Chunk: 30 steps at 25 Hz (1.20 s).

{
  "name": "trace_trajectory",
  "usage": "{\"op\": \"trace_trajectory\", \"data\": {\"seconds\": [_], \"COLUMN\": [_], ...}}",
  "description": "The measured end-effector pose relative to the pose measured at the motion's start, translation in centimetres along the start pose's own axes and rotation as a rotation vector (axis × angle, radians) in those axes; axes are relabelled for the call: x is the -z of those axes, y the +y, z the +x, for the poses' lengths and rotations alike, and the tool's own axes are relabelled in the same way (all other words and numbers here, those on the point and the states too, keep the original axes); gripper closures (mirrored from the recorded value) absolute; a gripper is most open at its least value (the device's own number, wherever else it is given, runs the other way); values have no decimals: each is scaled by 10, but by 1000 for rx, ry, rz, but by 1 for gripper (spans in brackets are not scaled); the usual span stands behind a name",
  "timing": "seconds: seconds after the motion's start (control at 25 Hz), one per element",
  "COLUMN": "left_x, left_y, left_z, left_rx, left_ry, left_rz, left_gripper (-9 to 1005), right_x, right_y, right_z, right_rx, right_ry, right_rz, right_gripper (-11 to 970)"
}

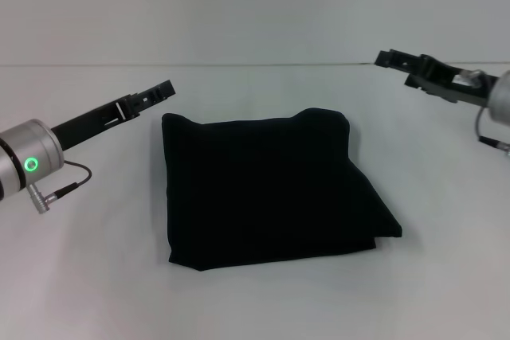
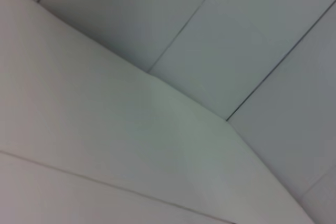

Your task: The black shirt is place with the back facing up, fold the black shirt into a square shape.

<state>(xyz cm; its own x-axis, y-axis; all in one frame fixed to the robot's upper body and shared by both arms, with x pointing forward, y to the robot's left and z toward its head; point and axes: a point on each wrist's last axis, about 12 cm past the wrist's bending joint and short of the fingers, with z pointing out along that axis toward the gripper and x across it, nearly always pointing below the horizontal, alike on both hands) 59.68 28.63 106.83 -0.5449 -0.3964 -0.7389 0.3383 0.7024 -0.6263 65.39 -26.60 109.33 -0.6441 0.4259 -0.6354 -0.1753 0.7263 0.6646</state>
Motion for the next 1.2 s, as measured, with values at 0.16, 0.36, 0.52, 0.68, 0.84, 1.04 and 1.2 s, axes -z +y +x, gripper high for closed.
{"op": "trace_trajectory", "data": {"seconds": [0.16, 0.36, 0.52, 0.68, 0.84, 1.04, 1.2], "left_x": [0, -1, -5, -11, -18, -25, -28], "left_y": [3, 2, 2, 2, -1, -5, -7], "left_z": [1, -1, 0, 1, 1, 1, 2], "left_rx": [35, 94, 118, 123, 104, 85, 77], "left_ry": [47, 128, 193, 238, 265, 298, 313], "left_rz": [-26, -36, -61, -106, -127, -140, -136], "left_gripper": [125, 129, 132, 135, 138, 142, 145], "right_x": [23, 55, 72, 79, 80, 79, 79], "right_y": [-7, -15, -20, -25, -26, -26, -26], "right_z": [-10, -14, -11, -8, -5, -4, -4], "right_rx": [14, 43, 58, 53, 53, 54, 55], "right_ry": [34, 114, 157, 159, 160, 160, 158], "right_rz": [-80, -161, -186, -187, -184, -186, -183], "right_gripper": [44, 44, 44, 44, 44, 44, 45]}}
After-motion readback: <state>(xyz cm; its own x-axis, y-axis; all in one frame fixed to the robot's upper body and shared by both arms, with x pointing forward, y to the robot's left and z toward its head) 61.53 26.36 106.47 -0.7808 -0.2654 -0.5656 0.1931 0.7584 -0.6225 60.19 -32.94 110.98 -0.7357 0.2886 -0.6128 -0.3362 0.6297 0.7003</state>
